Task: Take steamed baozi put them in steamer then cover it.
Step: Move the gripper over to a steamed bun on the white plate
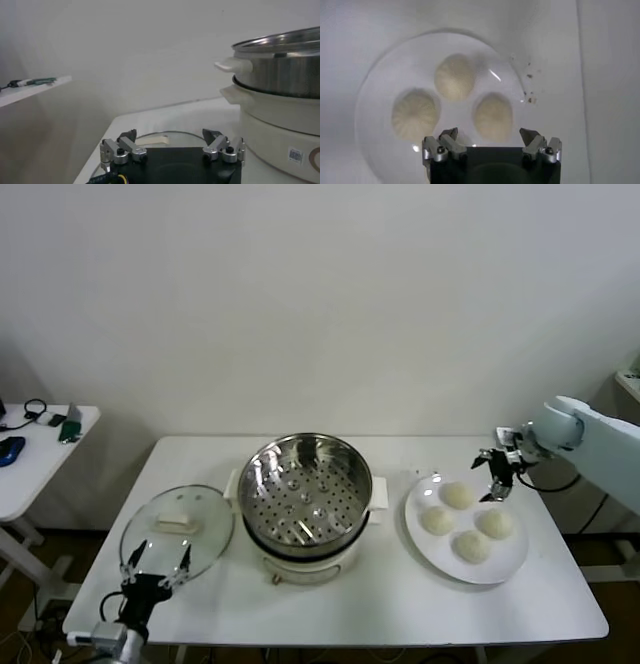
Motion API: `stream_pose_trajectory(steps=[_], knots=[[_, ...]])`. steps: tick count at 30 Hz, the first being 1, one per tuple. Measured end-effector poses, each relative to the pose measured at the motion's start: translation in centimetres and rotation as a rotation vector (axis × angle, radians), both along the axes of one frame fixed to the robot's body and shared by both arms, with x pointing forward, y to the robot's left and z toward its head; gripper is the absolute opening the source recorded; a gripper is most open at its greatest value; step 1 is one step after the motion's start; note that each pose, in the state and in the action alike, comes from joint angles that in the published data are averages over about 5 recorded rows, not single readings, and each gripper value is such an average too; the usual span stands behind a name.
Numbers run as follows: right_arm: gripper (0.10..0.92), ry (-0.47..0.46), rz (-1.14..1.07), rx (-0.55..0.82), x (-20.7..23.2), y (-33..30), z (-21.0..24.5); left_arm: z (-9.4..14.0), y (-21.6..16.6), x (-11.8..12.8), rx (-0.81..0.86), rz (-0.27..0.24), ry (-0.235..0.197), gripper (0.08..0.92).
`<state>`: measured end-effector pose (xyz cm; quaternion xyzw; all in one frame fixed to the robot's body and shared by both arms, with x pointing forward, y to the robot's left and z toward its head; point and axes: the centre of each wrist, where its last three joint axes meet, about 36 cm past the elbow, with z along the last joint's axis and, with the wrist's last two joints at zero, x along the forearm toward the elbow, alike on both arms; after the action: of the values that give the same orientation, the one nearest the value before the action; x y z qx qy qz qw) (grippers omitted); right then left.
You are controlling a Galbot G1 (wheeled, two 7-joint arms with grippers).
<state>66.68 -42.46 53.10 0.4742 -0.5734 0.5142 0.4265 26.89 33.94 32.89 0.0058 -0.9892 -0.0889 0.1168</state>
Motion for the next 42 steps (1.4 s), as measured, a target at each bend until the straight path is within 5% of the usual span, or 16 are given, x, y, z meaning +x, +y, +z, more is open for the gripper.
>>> stream_pose_trajectory(steps=[34,42], knots=[[0.822,0.054,0.009,-0.066,5.3,3.1,-6.6,-1.6,0.2,-0.4,-0.005,0.015,0.031,0.823],[0.764,0.058,0.013,-0.068,5.5,3.6,-7.2,-1.6,0.3,-0.3,-0.001,0.016,0.031,0.823]])
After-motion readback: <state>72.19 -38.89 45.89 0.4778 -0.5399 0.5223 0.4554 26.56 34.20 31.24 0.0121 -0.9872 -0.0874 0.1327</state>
